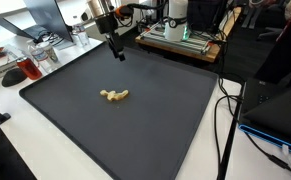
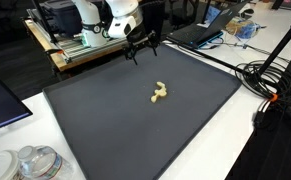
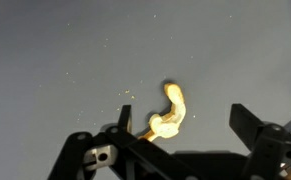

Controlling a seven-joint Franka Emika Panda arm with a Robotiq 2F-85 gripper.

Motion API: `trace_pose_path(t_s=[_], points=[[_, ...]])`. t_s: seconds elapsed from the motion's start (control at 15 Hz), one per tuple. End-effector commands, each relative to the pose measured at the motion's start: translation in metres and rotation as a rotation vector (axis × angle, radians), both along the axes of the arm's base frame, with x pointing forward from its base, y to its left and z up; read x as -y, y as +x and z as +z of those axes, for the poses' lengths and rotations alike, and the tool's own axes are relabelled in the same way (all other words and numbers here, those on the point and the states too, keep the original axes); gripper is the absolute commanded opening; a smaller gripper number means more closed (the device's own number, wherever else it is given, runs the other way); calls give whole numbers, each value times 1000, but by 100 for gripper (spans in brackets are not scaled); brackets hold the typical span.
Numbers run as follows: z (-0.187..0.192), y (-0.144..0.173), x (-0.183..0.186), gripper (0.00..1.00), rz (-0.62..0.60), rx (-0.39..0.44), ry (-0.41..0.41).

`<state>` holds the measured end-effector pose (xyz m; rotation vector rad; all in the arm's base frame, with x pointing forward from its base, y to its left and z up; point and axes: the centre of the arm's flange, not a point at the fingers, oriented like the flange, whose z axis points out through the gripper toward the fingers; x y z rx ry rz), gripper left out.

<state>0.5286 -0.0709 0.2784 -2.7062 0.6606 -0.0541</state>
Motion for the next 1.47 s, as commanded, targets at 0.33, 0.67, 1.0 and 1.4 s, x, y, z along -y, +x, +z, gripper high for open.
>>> trace_pose_path(t_s=[0.33, 0.67, 1.0, 1.4], points=[[-13, 56, 19, 100, 11, -39, 17], [-20, 84, 36, 100, 22, -53, 19], [-23, 107, 60, 100, 33, -75, 11], [-21, 132, 81, 100, 101, -90, -22]])
